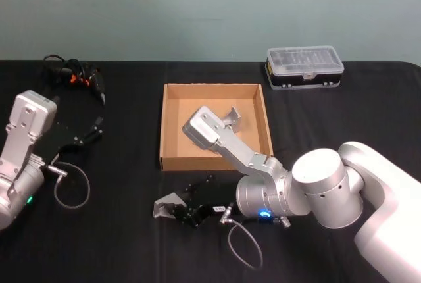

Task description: Use one hand to pick up the angle iron from the table and place it into the box.

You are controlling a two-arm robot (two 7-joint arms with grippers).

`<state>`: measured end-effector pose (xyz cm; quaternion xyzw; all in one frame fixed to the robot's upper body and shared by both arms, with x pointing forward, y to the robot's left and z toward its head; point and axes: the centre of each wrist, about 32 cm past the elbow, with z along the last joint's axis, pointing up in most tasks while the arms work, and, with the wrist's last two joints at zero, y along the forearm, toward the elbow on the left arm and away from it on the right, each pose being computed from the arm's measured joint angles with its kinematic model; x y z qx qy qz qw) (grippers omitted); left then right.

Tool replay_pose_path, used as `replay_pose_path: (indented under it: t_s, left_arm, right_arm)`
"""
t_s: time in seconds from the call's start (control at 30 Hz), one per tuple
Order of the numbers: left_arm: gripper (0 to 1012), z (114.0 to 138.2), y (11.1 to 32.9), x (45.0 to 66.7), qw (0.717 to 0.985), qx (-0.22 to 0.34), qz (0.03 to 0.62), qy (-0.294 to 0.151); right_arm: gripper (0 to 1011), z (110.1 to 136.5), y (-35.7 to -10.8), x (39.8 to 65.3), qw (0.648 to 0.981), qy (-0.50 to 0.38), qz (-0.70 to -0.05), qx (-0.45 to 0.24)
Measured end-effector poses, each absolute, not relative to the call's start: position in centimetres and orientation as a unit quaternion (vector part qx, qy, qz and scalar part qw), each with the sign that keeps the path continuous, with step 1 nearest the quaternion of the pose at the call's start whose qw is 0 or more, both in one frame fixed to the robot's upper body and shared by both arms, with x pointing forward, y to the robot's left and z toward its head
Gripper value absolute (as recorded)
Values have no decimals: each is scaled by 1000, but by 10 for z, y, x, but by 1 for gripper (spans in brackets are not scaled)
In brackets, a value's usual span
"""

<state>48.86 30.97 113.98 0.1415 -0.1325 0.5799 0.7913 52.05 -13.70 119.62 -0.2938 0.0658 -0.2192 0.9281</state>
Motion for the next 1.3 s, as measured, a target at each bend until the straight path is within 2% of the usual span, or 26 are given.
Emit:
replay_pose_path:
  t_s: [0.5, 0.9, 1.3]
  left_arm:
    - [1011, 1140, 310, 489, 791, 142, 580, -132]
    - [1011, 1140, 310, 489, 791, 141, 580, -132]
    - [1011, 1140, 310, 489, 791, 141, 580, -132]
  right_arm:
    - [287, 1198, -137, 520, 929, 64, -219, -292]
    - [287, 1230, -147, 515, 930, 12, -248, -270]
    - [286, 1253, -168, 544, 910, -16, -310, -275]
